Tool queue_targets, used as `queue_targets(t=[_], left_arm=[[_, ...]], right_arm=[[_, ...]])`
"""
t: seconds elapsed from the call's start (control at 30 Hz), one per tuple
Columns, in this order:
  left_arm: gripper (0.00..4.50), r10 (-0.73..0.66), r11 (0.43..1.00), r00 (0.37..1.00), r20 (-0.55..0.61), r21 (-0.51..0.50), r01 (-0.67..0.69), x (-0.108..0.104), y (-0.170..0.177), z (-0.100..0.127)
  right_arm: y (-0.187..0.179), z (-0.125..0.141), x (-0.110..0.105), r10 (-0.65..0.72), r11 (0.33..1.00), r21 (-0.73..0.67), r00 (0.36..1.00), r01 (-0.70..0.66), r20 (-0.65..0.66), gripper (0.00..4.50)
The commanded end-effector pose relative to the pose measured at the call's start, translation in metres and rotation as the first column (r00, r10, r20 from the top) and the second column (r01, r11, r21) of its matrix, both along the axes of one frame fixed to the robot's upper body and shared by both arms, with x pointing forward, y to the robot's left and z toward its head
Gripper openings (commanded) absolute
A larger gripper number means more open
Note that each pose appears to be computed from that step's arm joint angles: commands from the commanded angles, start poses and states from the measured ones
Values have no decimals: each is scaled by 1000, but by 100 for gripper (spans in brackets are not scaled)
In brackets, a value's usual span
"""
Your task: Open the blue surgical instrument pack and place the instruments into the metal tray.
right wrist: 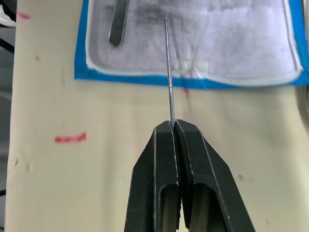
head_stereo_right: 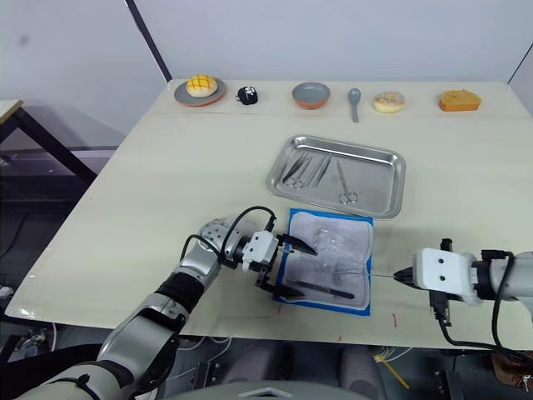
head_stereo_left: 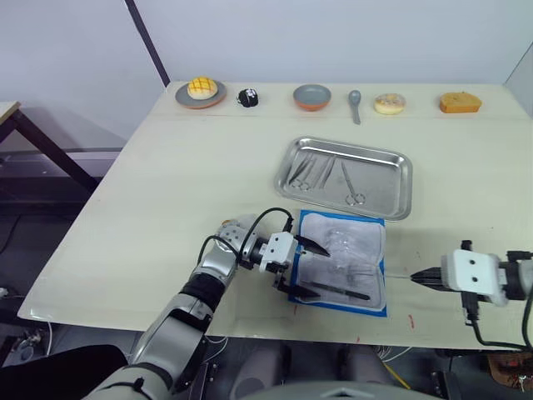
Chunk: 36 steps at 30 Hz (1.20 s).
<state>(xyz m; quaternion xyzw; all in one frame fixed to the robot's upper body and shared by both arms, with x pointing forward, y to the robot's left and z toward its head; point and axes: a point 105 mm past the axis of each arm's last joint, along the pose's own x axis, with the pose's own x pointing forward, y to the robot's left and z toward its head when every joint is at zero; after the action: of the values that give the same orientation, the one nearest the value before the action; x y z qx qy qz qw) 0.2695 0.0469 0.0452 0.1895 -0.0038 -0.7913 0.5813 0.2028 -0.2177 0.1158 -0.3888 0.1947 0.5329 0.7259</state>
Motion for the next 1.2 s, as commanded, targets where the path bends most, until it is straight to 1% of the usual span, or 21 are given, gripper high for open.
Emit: queue_targets(t=[0.03, 0.1, 0.17, 0.2, 0.27, 0.3, 0.37, 0.47, 0.63, 0.73, 0.77, 0.83, 0.9, 1.0, 1.1, 1.2], left_arm=[[450, -20, 985, 988, -155, 169, 47, -27, 14, -50], [450, -22, 985, 988, -156, 168, 48, -28, 13, -51], [450, -23, 985, 987, -157, 167, 49, -28, 13, -51], [450, -23, 985, 987, -157, 166, 50, -28, 13, -51], [450, -25, 985, 987, -158, 165, 52, -29, 12, -51], [450, -26, 985, 987, -159, 165, 53, -29, 11, -51], [450, -28, 985, 987, -160, 162, 54, -29, 9, -51], [450, -32, 986, 987, -160, 156, 57, -30, 7, -51], [450, -34, 987, 986, -161, 152, 58, -30, 5, -51], [450, -28, 987, 986, -162, 149, 52, -30, 5, -50], [450, -26, 988, 986, -162, 147, 50, -30, 4, -50], [450, -23, 988, 986, -163, 145, 47, -30, 3, -50], [450, -16, 989, 986, -166, 140, 40, -30, 2, -50], [450, -11, 990, 986, -167, 136, 34, -31, 1, -50], [450, -9, 990, 986, -169, 134, 33, -32, 2, -50], [450, -7, 990, 985, -170, 137, 31, -32, 3, -50]], right_arm=[[-9, 17, -2, 0, 1000, -13, 998, 0, 59, 5], [-14, 20, -2, -39, 999, 9, 997, 38, 66, 5], [-15, 27, 3, -137, 986, 108, 988, 129, 73, 5], [-14, 30, 7, -197, 966, 182, 978, 182, 63, 5], [-11, 36, 13, -283, 919, 297, 959, 260, 35, 5], [-11, 38, 19, -342, 882, 351, 939, 313, 21, 5], [-11, 40, 32, -436, 818, 419, 900, 394, 6, 5], [-4, 39, 48, -523, 754, 455, 852, 474, -22, 5], [22, 42, 78, -598, 626, 553, 794, 550, -112, 5], [29, 41, 100, -654, 564, 560, 742, 607, -146, 5], [27, 37, 106, -683, 543, 538, 712, 645, -165, 5], [24, 32, 124, -742, 465, 524, 637, 714, -209, 5], [25, 25, 141, -776, 422, 506, 588, 752, -228, 5], [26, 18, 158, -809, 371, 479, 530, 795, -253, 5], [35, 14, 174, -825, 347, 465, 501, 815, -262, 5], [39, 6, 182, -835, 348, 438, 486, 829, -257, 5]])
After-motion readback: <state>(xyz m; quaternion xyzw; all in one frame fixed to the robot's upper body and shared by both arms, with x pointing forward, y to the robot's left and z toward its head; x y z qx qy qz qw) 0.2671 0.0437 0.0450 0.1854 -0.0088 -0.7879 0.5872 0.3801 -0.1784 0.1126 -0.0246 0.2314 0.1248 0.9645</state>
